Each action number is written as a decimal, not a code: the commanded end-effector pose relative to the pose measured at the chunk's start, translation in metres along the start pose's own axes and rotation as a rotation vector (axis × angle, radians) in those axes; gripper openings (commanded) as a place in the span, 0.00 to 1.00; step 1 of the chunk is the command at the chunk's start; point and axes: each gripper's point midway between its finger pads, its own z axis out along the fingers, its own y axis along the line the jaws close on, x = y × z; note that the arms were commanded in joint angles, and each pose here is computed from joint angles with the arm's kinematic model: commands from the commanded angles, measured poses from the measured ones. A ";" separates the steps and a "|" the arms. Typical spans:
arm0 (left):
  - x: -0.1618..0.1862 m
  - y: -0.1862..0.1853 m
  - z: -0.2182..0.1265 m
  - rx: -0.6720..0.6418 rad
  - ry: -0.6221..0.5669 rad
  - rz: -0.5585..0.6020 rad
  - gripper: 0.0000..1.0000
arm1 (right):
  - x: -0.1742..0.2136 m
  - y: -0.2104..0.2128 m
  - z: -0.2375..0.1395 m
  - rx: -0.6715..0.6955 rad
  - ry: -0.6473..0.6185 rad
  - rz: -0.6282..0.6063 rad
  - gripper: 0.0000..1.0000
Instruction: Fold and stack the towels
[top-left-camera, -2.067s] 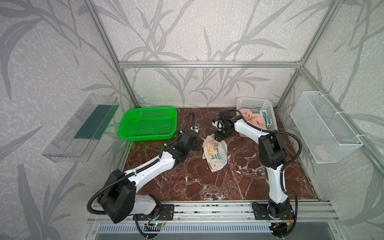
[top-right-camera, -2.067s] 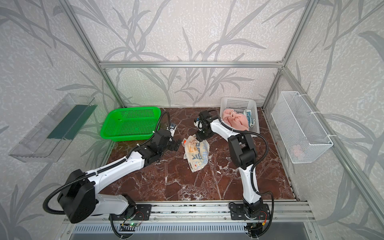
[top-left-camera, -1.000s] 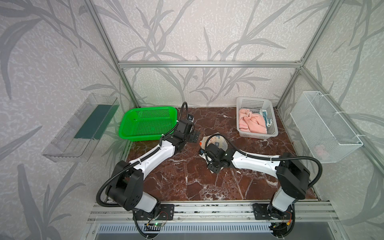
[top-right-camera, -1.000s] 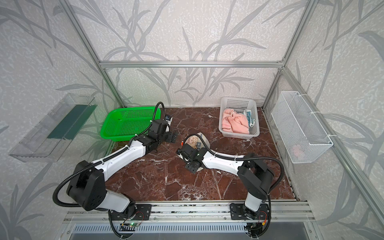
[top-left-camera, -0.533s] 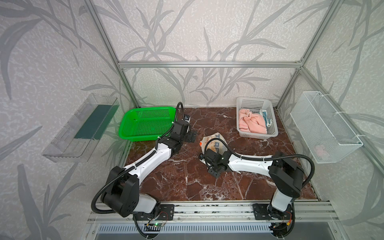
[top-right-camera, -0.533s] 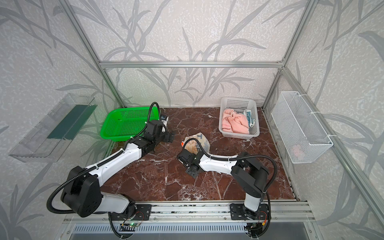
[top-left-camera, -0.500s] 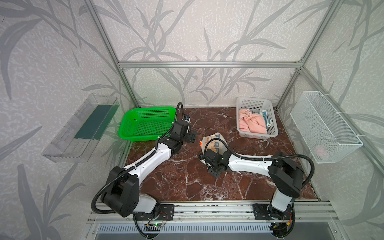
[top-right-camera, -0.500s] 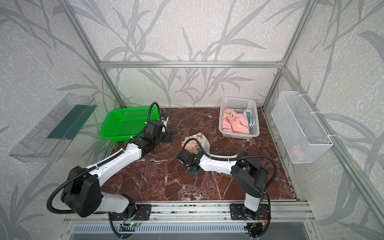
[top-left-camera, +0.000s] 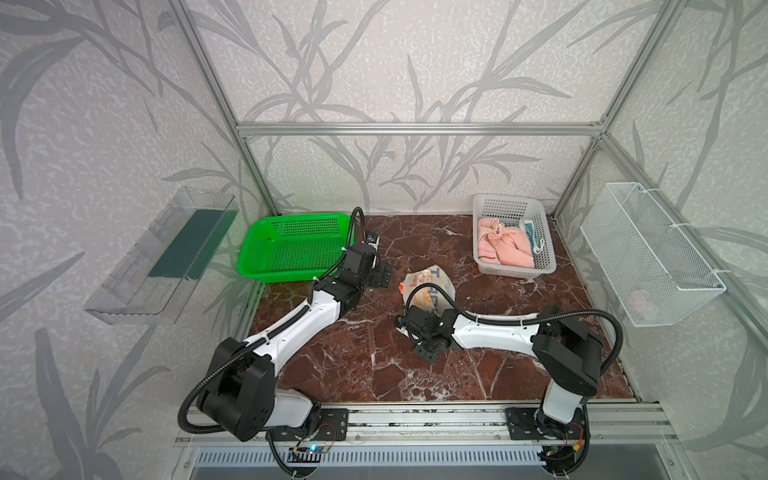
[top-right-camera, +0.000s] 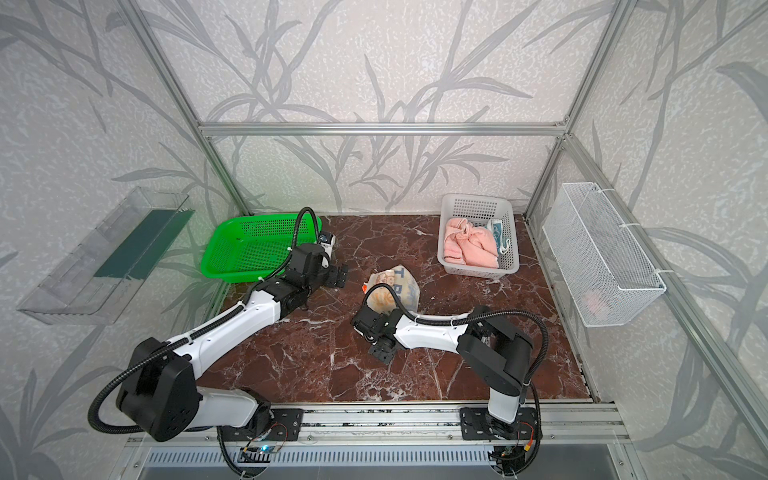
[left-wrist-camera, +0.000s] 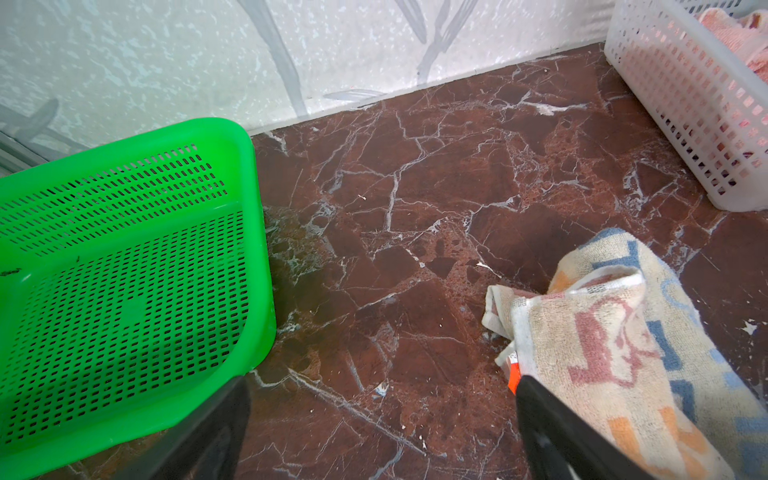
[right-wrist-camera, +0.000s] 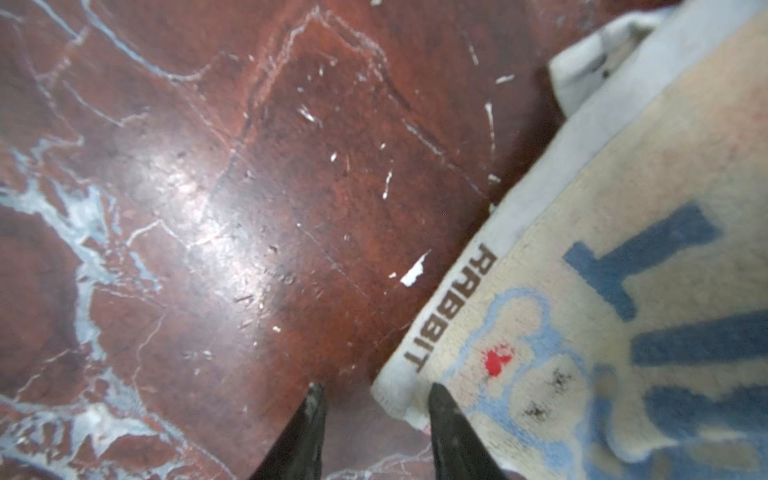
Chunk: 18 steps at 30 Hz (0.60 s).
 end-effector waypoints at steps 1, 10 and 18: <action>-0.002 0.003 -0.006 0.000 -0.028 -0.028 0.99 | 0.007 0.001 0.006 0.008 0.028 0.022 0.42; 0.003 0.003 -0.005 -0.002 -0.027 -0.026 0.99 | 0.013 -0.008 0.015 0.066 0.069 0.035 0.37; 0.003 0.004 -0.005 -0.003 -0.029 -0.006 0.99 | 0.026 -0.015 0.018 0.071 0.108 0.049 0.21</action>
